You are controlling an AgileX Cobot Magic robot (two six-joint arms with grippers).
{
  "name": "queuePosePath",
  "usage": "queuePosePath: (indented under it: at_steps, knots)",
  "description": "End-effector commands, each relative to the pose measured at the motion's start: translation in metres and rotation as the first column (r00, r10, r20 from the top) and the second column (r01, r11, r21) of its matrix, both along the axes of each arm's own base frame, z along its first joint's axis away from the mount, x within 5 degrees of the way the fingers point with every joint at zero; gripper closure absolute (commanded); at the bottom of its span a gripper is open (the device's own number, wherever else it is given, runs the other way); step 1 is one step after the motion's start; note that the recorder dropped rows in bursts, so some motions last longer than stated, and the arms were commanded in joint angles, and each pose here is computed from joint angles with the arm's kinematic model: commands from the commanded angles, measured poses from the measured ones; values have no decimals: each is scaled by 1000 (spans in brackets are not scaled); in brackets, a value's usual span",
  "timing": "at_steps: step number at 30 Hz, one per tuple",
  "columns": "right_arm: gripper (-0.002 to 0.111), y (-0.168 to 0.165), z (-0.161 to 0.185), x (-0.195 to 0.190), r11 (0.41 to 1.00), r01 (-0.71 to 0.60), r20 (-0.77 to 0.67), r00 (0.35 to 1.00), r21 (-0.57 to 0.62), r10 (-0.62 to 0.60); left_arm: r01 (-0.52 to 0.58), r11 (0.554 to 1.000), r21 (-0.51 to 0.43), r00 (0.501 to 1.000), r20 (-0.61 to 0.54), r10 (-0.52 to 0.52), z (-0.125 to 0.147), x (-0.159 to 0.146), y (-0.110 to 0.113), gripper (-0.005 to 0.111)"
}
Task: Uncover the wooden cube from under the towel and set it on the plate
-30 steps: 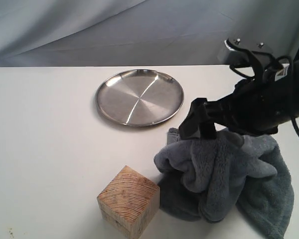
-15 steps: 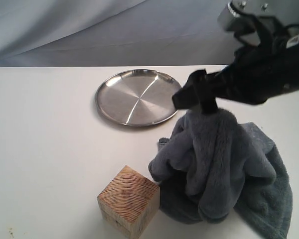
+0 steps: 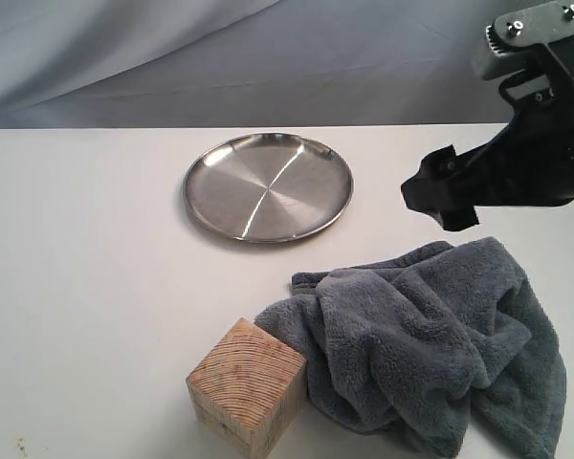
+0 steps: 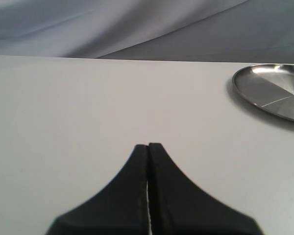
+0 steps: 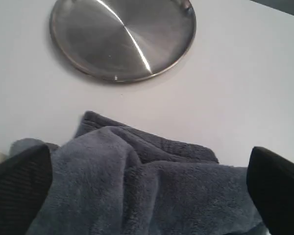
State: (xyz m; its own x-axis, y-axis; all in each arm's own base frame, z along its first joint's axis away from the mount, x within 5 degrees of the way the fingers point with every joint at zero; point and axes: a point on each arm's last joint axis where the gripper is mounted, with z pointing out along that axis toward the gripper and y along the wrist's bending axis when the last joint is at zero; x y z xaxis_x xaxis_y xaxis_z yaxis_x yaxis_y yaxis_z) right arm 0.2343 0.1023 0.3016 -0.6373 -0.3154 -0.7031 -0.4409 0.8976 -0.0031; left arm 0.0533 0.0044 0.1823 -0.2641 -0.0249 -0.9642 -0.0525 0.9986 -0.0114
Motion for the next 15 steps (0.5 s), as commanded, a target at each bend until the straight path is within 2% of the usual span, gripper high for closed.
queuePosePath:
  at_steps: [1, 3, 7, 11, 15]
  knots:
    - [3, 8, -3, -10, 995, -77, -79, 994, 59, 82, 6, 1000, 0, 1000, 15, -6, 0, 0, 0, 107]
    - [3, 10, -7, -14, 992, -109, -121, 986, 70, 117, 6, 1000, 0, 1000, 15, -6, 0, 0, 0, 107]
    - [3, 22, -10, -21, 981, -193, -116, 974, 34, 195, 6, 1000, 0, 1000, 15, -6, 0, 0, 0, 107]
    - [3, 45, -12, -36, 936, -351, -105, 932, -8, 348, 6, 1000, 0, 1000, 15, -6, 0, 0, 0, 107]
    - [3, 70, -21, -49, 891, -454, -138, 884, -17, 448, 6, 1000, 0, 1000, 15, -6, 0, 0, 0, 107]
